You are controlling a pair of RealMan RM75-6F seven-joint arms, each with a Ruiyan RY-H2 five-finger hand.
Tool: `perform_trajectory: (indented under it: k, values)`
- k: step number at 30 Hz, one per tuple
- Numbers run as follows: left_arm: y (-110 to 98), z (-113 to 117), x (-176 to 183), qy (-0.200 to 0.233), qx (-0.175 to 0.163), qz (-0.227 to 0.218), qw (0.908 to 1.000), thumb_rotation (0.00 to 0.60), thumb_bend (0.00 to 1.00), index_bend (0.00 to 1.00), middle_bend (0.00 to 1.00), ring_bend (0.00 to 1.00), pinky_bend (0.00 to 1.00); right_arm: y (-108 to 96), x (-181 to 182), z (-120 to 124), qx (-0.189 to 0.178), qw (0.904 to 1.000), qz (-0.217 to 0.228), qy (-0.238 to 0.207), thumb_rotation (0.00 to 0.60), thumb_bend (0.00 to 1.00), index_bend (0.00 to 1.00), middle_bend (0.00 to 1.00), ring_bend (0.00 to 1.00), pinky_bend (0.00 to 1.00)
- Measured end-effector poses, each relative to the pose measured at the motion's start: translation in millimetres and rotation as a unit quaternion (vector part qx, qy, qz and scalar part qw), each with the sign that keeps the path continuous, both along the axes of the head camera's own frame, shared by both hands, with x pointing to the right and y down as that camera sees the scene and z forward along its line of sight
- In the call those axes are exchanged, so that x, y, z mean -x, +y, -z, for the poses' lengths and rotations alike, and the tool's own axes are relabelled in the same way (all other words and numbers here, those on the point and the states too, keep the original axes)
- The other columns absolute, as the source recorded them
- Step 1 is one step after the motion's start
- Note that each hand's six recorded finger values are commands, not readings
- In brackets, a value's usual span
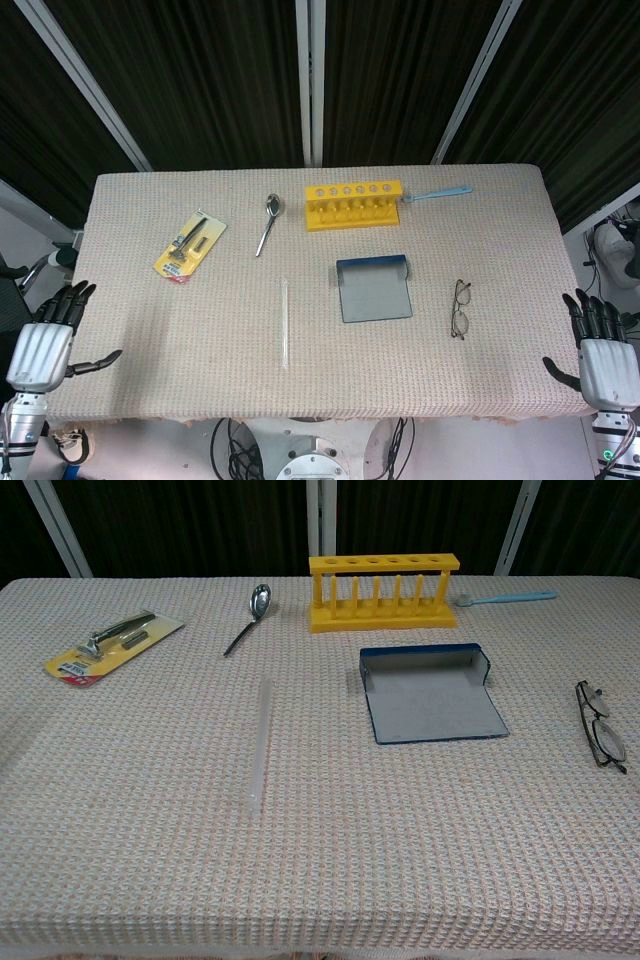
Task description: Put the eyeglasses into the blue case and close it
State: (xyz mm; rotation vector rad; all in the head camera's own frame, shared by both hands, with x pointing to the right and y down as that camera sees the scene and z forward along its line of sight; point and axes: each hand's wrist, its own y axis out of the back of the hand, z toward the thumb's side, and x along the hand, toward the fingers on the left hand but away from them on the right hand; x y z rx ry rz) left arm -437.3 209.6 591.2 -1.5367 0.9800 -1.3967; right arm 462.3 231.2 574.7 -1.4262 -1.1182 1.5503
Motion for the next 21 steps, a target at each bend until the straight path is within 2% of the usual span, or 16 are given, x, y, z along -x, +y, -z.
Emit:
perform_trajectory:
  k: [9,15,21]
  values:
    - [2.1,-1.1,-2.4,0.002,0.008,-0.009,0.9999,0.330,0.08,0.03,0.07,0.08,0.20,3.7,1.5,-3.1,0.009,0.9999,0.004,0.005,0.600,0.08,0.00,0.00,0.00,0.00]
    - [2.7,0.1,3.5,0.003,0.009,-0.004,0.9999,0.331,0.08,0.03,0.07,0.08,0.21,-4.6,5.7,-12.7,-0.006,0.9988,0.034,0.036,0.600,0.08,0.00,0.00,0.00,0.00]
    - [8.3,-2.0,11.0,-0.006,0.016,0.001,0.9999,0.329,0.08,0.03,0.07,0.08,0.21,-14.8,20.2,-40.4,0.042,0.9956,0.067,0.049,0.600,0.09,0.00,0.00,0.00,0.00]
